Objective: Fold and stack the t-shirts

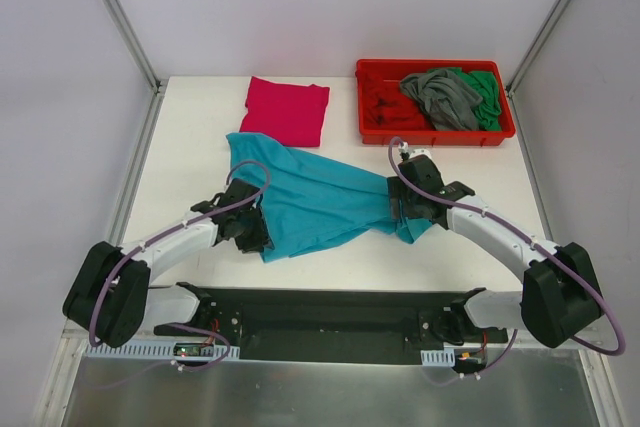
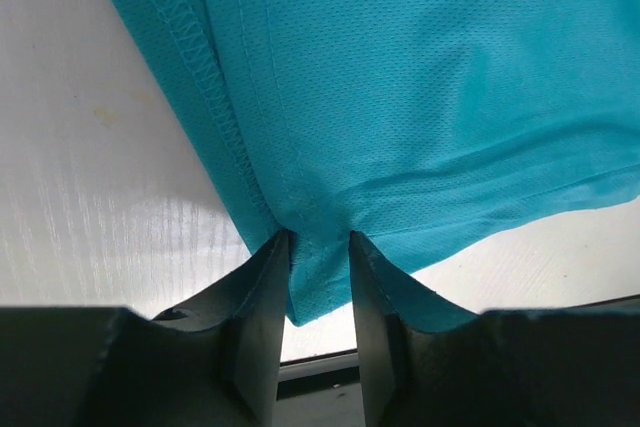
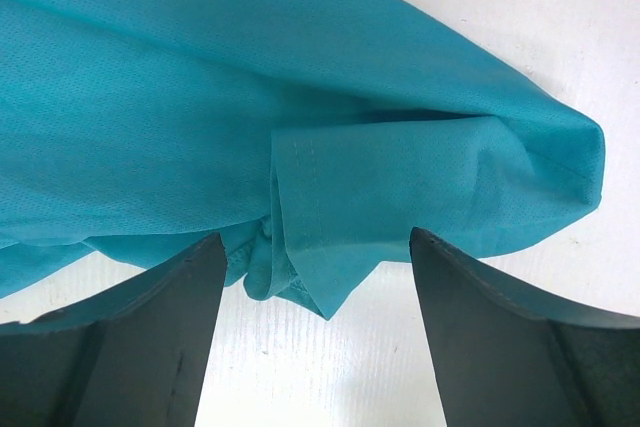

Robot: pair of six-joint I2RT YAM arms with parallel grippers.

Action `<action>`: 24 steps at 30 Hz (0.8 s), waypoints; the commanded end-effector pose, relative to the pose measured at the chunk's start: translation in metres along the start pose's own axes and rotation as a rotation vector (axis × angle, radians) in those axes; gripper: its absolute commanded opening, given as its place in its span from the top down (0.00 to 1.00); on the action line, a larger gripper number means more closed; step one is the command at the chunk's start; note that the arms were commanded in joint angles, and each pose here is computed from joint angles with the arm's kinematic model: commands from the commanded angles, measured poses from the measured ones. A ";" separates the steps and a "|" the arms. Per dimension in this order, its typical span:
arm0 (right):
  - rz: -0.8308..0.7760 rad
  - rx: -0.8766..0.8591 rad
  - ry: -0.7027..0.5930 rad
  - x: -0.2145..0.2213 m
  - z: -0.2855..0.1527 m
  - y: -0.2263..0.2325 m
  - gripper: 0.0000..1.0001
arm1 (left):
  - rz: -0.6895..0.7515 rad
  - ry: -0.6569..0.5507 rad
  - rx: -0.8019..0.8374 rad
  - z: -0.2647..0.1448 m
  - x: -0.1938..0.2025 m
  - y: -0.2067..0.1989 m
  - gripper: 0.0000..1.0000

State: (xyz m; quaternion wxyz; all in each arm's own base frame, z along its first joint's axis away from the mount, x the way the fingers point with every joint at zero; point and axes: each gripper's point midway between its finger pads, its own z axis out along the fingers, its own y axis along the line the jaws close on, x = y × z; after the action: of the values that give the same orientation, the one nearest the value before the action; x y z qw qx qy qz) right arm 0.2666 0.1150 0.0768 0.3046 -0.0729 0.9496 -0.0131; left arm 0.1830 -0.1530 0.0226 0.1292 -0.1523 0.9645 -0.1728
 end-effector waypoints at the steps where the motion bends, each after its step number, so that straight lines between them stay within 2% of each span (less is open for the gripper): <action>1: 0.000 -0.003 -0.030 -0.010 -0.005 0.001 0.23 | -0.012 0.001 -0.018 0.003 -0.001 0.000 0.82; 3: -0.003 -0.014 -0.023 -0.009 -0.004 0.004 0.24 | -0.014 -0.009 -0.016 0.003 -0.004 -0.003 1.00; 13: -0.060 -0.020 -0.022 -0.012 -0.007 0.018 0.25 | 0.030 -0.110 0.067 -0.020 -0.022 -0.021 1.00; 17: -0.102 0.110 0.016 -0.007 -0.004 0.002 0.28 | 0.050 -0.191 0.080 -0.032 -0.036 -0.024 1.00; 24: -0.030 0.356 0.030 0.005 -0.004 -0.037 0.38 | 0.065 -0.286 0.054 -0.047 -0.052 -0.022 1.00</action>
State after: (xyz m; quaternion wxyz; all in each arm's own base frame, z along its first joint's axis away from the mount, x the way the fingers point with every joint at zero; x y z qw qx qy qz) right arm 0.2639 0.1083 0.0679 0.2836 -0.0901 0.9490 -0.1045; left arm 0.2108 -0.1481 0.0658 0.2337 -0.1490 0.9421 -0.1888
